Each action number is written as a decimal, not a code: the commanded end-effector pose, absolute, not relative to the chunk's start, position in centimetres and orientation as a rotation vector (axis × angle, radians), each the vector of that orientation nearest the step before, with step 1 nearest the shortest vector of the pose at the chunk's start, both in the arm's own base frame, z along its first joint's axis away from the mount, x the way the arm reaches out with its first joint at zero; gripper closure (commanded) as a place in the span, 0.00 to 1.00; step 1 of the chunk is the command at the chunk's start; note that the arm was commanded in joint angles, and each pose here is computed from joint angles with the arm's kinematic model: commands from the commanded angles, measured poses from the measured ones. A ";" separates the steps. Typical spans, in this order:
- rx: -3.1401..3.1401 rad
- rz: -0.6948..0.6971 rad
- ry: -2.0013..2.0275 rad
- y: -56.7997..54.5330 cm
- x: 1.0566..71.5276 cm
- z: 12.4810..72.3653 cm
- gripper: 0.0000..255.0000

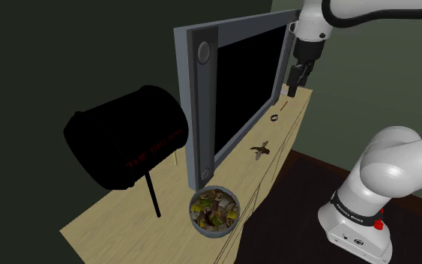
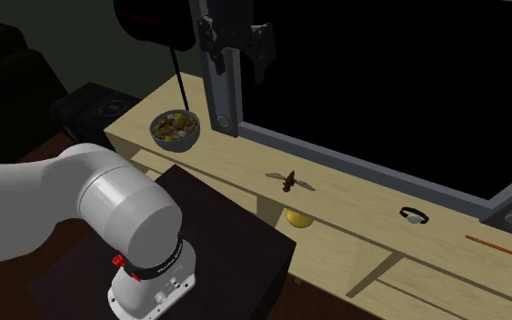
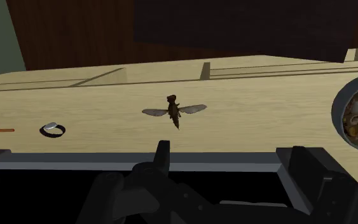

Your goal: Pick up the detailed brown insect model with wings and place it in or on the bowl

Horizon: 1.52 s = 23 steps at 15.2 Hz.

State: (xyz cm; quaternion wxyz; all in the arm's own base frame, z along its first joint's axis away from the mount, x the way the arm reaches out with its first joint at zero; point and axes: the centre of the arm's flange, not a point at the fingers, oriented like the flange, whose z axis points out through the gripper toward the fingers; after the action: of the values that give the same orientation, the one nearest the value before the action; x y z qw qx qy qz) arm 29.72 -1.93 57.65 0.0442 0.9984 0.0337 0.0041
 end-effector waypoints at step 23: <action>3.086 -0.148 0.160 -9.2 42.1 31.5 0.00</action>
State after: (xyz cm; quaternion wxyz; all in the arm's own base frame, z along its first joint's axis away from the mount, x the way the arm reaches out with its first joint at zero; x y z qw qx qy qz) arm 41.52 -8.66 32.96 0.0246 0.9973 0.0510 -0.0458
